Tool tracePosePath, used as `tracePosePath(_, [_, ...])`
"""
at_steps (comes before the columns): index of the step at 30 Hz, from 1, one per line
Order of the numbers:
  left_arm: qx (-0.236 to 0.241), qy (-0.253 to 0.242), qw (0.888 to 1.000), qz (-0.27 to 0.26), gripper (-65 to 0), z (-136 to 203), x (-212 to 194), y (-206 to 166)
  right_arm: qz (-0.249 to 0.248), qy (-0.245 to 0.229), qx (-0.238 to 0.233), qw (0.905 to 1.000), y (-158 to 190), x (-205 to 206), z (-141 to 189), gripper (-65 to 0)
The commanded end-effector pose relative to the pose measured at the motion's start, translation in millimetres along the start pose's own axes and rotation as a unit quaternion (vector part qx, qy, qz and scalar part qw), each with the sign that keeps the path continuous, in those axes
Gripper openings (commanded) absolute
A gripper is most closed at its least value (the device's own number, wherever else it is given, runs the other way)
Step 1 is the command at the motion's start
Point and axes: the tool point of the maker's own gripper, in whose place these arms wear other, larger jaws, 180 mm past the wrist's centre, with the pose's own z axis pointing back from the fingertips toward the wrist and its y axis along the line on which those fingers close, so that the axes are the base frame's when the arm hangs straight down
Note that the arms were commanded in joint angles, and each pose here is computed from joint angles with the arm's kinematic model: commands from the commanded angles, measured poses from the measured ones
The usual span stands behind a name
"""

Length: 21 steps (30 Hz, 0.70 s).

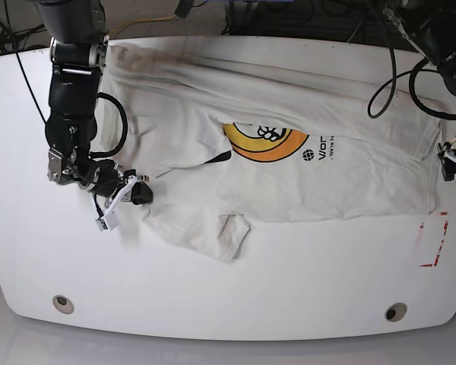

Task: Fold the T-shirt properly
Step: 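Move both grippers to the shirt's side edges and grasp them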

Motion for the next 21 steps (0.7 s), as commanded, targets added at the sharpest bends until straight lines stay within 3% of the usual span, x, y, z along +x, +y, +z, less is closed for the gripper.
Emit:
tracePosePath(1, [-0.004, -0.004, 1.0, 0.012, -17.8, -14.7, 15.8, 11.1, 0.011, -0.04, 0.003, 0.9991, 0.2, 31.2, 7.0, -63.9])
tracePosePath(7, [-0.028, -0.004, 0.999, 0.046, -17.5, -49.6, 12.9, 15.8, 0.011, -0.04, 0.003, 0.9991, 0.2, 31.2, 7.0, -64.8])
tracePosePath(12, [-0.056, 0.009, 0.997, 0.042, -17.5, -75.3, 10.7, 1.1, 0.013, -0.042, 0.004, 0.999, 1.4, 32.5, 6.9, -65.0])
tracePosePath(21, [-0.087, 0.003, 0.993, 0.082, -17.4, -105.0, 6.4, -22.0, 0.013, -0.043, 0.004, 0.999, 1.7, 33.1, 7.1, -65.0])
